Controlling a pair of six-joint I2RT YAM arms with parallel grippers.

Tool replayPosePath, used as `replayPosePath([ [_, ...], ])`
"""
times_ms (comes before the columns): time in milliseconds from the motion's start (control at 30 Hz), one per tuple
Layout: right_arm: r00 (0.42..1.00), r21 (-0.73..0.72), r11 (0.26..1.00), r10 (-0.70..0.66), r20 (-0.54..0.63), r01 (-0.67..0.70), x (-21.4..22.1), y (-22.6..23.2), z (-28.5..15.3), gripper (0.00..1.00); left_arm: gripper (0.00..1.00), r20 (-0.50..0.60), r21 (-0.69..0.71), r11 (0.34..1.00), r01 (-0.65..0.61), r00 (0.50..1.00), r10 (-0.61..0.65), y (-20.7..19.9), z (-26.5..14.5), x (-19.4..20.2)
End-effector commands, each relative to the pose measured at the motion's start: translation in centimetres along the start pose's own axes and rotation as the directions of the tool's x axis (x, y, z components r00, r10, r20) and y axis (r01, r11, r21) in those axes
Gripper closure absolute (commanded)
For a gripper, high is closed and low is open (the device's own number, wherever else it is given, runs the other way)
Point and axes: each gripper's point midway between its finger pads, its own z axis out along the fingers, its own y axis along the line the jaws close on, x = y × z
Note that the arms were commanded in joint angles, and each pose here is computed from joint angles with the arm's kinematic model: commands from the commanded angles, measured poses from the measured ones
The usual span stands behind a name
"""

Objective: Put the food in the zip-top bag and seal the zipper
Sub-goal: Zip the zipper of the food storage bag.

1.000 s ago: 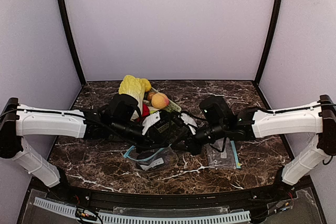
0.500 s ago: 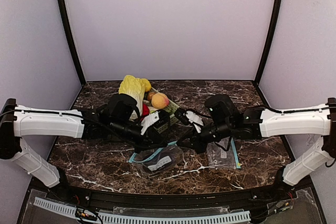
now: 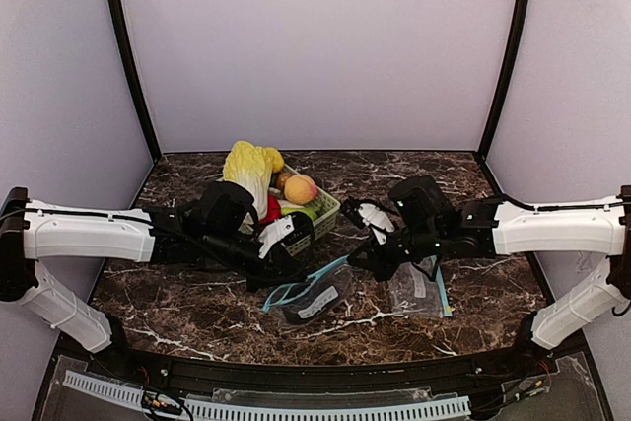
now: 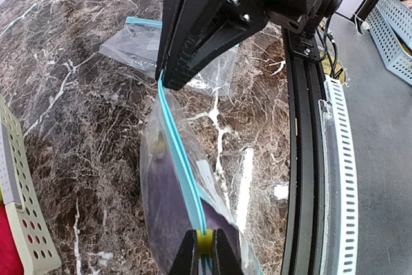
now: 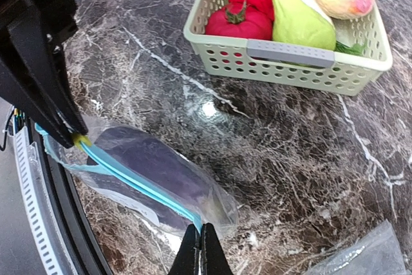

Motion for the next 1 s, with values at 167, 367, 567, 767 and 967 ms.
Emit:
replayPosePath([
  [167,0.995,0.288,0.952,0.100,0.017,-0.101,-0.4,-6.0,-1.7,1.00,0.99,-0.096,0.015,0.997,0.070,0.993,-0.068,-0.9,-0.6,3.4],
  [367,0.991,0.359,0.925,0.132,0.011,-0.127,-0.1,-7.4,-1.9,1.00,0.99,-0.096,0.017,0.996,0.083,0.992,-0.081,-1.0,-0.6,3.6],
  [567,0.985,0.420,0.894,0.175,-0.005,-0.156,0.5,-8.9,-1.9,1.00,0.99,-0.099,0.014,0.996,0.090,0.991,-0.088,-1.0,-0.7,3.9],
  [767,0.976,0.455,0.871,0.215,-0.012,-0.186,1.1,-10.2,-1.9,1.00,0.99,-0.101,0.004,0.995,0.096,0.990,-0.095,-1.0,-0.9,4.2],
  [967,0.990,0.266,0.955,0.140,-0.026,-0.128,0.1,-7.2,-0.9,1.00,0.99,-0.068,0.014,0.993,0.113,0.991,-0.112,-1.2,-1.0,3.5],
])
